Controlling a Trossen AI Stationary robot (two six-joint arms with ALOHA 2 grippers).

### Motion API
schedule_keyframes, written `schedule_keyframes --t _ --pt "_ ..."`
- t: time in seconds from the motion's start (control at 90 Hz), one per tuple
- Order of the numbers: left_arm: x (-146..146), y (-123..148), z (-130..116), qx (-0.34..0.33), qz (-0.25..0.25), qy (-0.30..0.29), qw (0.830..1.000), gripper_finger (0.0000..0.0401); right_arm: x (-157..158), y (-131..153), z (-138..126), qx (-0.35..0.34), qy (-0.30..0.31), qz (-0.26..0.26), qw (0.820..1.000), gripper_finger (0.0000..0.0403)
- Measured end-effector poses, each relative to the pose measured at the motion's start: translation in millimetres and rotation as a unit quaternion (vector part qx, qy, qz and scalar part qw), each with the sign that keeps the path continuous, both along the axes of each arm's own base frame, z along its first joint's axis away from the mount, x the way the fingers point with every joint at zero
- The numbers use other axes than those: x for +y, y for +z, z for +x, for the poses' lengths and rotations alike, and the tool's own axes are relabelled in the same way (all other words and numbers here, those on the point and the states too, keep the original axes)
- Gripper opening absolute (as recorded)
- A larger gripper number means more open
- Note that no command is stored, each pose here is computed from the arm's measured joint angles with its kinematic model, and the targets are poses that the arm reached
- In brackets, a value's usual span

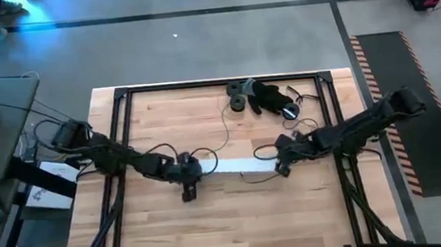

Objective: Ziptie cables
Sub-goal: Close the white cable duct

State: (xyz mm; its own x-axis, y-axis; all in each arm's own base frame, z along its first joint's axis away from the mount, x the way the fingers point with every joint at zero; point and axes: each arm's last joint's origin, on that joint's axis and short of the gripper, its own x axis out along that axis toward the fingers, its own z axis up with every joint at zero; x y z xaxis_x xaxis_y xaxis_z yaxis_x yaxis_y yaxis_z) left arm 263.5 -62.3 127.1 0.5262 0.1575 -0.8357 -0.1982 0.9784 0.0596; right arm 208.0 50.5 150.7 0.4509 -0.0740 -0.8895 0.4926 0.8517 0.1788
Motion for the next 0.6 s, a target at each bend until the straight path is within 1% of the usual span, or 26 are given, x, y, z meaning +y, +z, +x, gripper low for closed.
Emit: schedule_keyframes --t 0.067,0.133,0.211,0.311,0.367,0.422,0.489,0.556,0.6 --pt "12 2 3 0.007 0.071 0.033 0.997 0.0007 12 -4 2 -0.019 0.035 0.043 0.998 0.0000" --pt "24 14 13 -0.019 0.117 0.054 0.992 0.0007 26 1 11 -0.086 0.066 0.076 0.991 0.0000" --pt "38 25 25 -0.055 0.133 0.045 0.989 0.0007 40 2 23 -0.149 0.089 0.088 0.981 0.0000" --pt "56 37 40 -0.115 0.118 0.020 0.986 0.0007 55 6 45 -0.221 0.128 0.085 0.963 0.0000" --pt "64 44 46 -0.141 0.106 0.012 0.984 0.0007 62 8 58 -0.233 0.152 0.068 0.958 0.0000" --pt "69 50 48 -0.140 0.100 0.012 0.985 0.0007 67 7 64 -0.214 0.162 0.040 0.963 0.0000" --pt "72 58 48 -0.123 0.094 0.022 0.988 0.0007 69 9 67 -0.187 0.132 -0.005 0.973 0.0000" --pt "72 63 45 -0.095 0.081 0.042 0.991 0.0007 70 14 65 -0.157 0.077 -0.048 0.983 0.0000" --pt "72 64 43 -0.073 0.061 0.065 0.993 0.0007 69 12 60 -0.125 0.042 -0.073 0.988 0.0000"
